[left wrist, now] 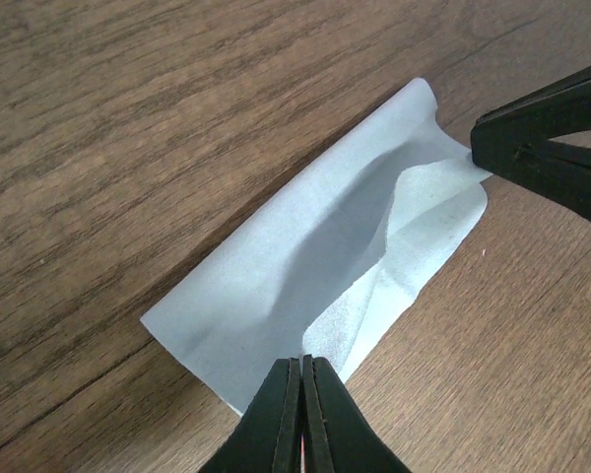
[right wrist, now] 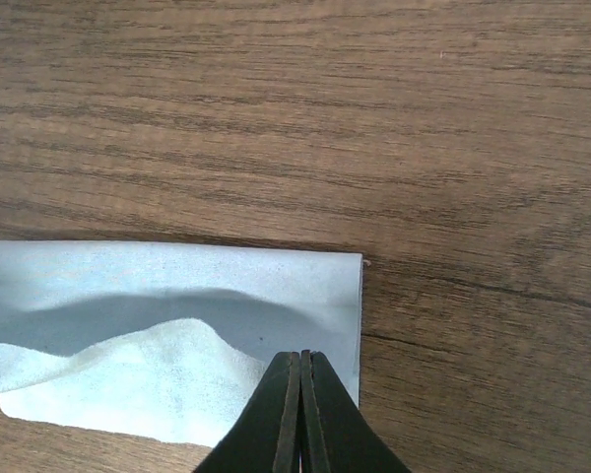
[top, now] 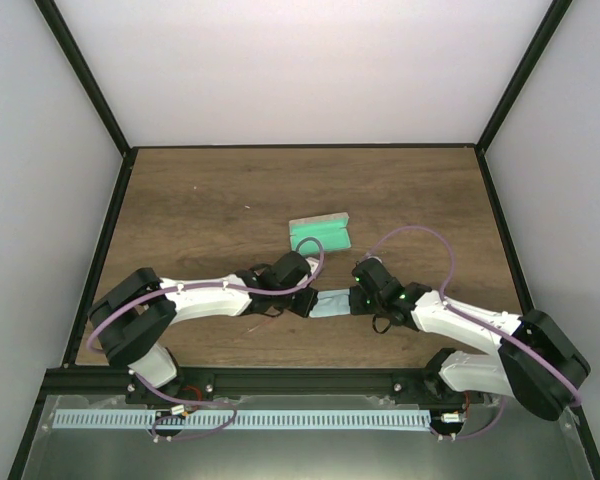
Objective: Organize the sunglasses
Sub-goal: Fold the glasses cleaning cloth at the center of the board.
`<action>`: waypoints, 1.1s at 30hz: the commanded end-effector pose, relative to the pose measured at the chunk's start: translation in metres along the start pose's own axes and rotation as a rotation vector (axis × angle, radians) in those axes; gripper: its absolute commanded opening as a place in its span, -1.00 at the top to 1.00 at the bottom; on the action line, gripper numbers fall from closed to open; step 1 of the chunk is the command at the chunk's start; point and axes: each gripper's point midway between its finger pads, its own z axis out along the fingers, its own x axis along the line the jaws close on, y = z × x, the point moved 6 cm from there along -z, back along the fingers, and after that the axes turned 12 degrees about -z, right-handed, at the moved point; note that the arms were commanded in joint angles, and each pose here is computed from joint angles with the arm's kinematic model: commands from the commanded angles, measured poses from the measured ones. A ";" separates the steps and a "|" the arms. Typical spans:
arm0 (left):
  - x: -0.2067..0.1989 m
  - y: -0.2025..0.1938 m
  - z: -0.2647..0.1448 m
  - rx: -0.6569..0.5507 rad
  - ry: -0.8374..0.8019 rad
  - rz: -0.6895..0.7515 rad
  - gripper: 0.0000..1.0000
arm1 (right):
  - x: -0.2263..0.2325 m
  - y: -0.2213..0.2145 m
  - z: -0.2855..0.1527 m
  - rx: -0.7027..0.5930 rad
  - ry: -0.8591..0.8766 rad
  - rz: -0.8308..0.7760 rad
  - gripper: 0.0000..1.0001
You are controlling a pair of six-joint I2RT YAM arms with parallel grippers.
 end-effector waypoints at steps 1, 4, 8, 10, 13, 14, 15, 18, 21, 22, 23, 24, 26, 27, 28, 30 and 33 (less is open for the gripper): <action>0.003 -0.010 0.003 0.030 -0.002 0.015 0.91 | 0.002 -0.003 0.001 0.007 0.012 -0.001 0.97; 0.004 -0.011 0.004 0.032 0.002 0.014 0.91 | 0.003 -0.003 0.001 0.008 0.013 -0.002 0.97; 0.005 -0.012 0.004 0.034 0.003 0.013 0.91 | 0.003 -0.003 0.001 0.005 0.015 -0.002 0.97; 0.005 -0.012 0.005 0.038 0.000 0.013 0.92 | 0.003 -0.003 0.002 0.007 0.014 -0.002 0.97; 0.004 -0.012 0.005 0.040 -0.004 0.015 0.91 | 0.003 -0.003 0.002 0.007 0.017 -0.003 0.92; 0.004 -0.012 0.006 0.043 -0.008 0.015 0.90 | 0.003 -0.003 0.001 0.005 0.019 -0.003 0.91; 0.004 -0.013 0.006 0.046 -0.009 0.015 0.90 | 0.003 -0.003 0.002 0.006 0.020 -0.003 0.90; 0.003 -0.014 0.008 0.058 -0.013 0.016 0.88 | 0.004 -0.005 0.002 0.009 0.027 -0.005 0.86; 0.004 -0.015 0.008 0.059 -0.006 0.015 0.84 | 0.004 -0.005 0.003 0.008 0.031 -0.006 0.76; 0.004 -0.014 0.008 0.055 -0.004 0.015 0.82 | 0.004 -0.004 0.002 0.006 0.031 -0.005 0.70; 0.005 -0.014 0.007 0.054 0.000 0.015 0.79 | 0.004 -0.004 0.002 0.002 0.030 -0.006 0.63; 0.005 -0.013 0.007 0.050 0.004 0.014 0.75 | 0.004 -0.003 0.001 0.000 0.027 -0.005 0.59; 0.006 -0.013 0.005 0.040 0.013 0.014 0.70 | 0.004 -0.001 0.000 -0.007 0.022 -0.006 0.55; 0.005 -0.012 0.004 0.036 0.013 0.015 0.69 | 0.003 -0.001 -0.001 -0.008 0.018 -0.007 0.54; 0.005 -0.011 0.003 0.033 0.014 0.014 0.68 | 0.003 0.000 -0.002 -0.013 0.016 -0.007 0.54; 0.005 -0.011 0.002 0.030 0.013 0.015 0.68 | 0.004 0.002 -0.003 -0.018 0.018 -0.006 0.54; 0.004 -0.009 0.000 0.016 0.008 0.014 0.68 | 0.005 0.004 -0.004 -0.027 0.027 -0.005 0.53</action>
